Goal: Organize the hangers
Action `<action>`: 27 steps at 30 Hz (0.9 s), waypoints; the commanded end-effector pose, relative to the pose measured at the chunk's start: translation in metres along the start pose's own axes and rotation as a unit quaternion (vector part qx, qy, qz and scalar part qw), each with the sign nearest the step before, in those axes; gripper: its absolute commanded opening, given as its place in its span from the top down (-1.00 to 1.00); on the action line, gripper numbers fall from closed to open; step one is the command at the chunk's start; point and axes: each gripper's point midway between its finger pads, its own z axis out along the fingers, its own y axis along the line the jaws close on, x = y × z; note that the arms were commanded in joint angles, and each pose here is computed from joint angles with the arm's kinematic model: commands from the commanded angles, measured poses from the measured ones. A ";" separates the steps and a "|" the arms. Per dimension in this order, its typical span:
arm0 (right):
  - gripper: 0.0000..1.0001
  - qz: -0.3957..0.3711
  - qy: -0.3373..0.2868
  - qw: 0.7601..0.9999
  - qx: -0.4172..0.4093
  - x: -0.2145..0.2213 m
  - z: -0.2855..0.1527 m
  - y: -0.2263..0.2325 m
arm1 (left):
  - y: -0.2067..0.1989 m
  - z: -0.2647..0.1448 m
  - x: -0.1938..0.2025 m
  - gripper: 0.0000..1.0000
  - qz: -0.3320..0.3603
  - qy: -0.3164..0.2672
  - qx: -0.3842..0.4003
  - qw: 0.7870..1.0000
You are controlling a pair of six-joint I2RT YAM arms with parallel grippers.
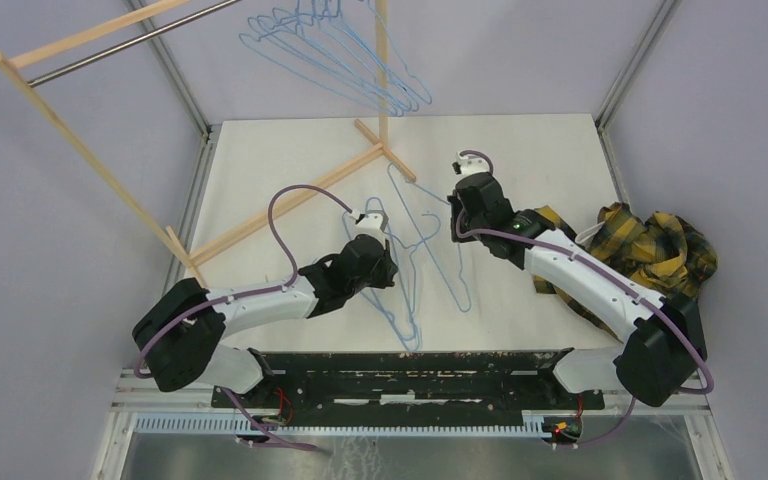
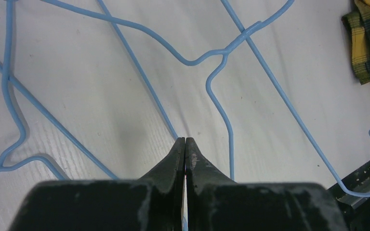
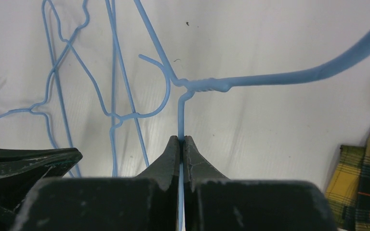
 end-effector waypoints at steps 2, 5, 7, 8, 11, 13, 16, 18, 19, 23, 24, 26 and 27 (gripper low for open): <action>0.99 -0.023 -0.063 0.995 0.074 -0.033 -0.025 -0.031 | -0.019 -0.002 -0.026 0.88 0.012 -0.028 0.024 0.999; 0.99 -0.046 -0.082 0.986 0.138 -0.044 -0.035 -0.055 | -0.015 -0.006 -0.025 0.87 0.009 -0.030 0.020 0.999; 0.99 -0.058 -0.092 0.979 0.170 -0.050 -0.040 -0.067 | -0.012 -0.009 -0.023 0.87 0.008 -0.030 0.017 0.999; 0.99 -0.064 -0.096 0.976 0.184 -0.053 -0.042 -0.071 | -0.010 -0.010 -0.022 0.87 0.007 -0.029 0.015 0.999; 0.99 -0.074 -0.102 0.969 0.210 -0.060 -0.048 -0.080 | -0.006 -0.014 -0.020 0.87 0.005 -0.030 0.010 0.999; 0.99 -0.074 -0.109 0.967 0.220 -0.063 -0.054 -0.084 | -0.004 -0.016 -0.020 0.87 0.005 -0.031 0.007 0.999; 0.99 -0.077 -0.118 0.960 0.242 -0.068 -0.065 -0.092 | -0.003 -0.019 -0.023 0.87 0.006 -0.035 0.005 0.999; 0.99 -0.086 -0.123 0.954 0.262 -0.071 -0.073 -0.099 | -0.004 -0.020 -0.025 0.87 0.008 -0.036 0.006 0.999; 0.99 -0.085 -0.127 0.953 0.262 -0.073 -0.077 -0.100 | -0.005 -0.020 -0.027 0.87 0.008 -0.037 0.006 0.999; 0.99 -0.057 -0.164 0.967 0.186 -0.086 -0.094 -0.080 | -0.007 -0.023 -0.032 0.87 0.010 -0.042 0.009 0.999; 0.99 -0.055 -0.170 0.972 0.155 -0.090 -0.097 -0.070 | -0.008 -0.023 -0.033 0.87 0.011 -0.043 0.009 0.999; 0.99 -0.059 -0.171 0.979 0.094 -0.096 -0.102 -0.050 | -0.009 -0.023 -0.035 0.87 0.012 -0.045 0.010 0.999; 0.99 -0.061 -0.167 0.982 0.069 -0.097 -0.103 -0.041 | -0.010 -0.022 -0.034 0.87 0.013 -0.043 0.011 0.999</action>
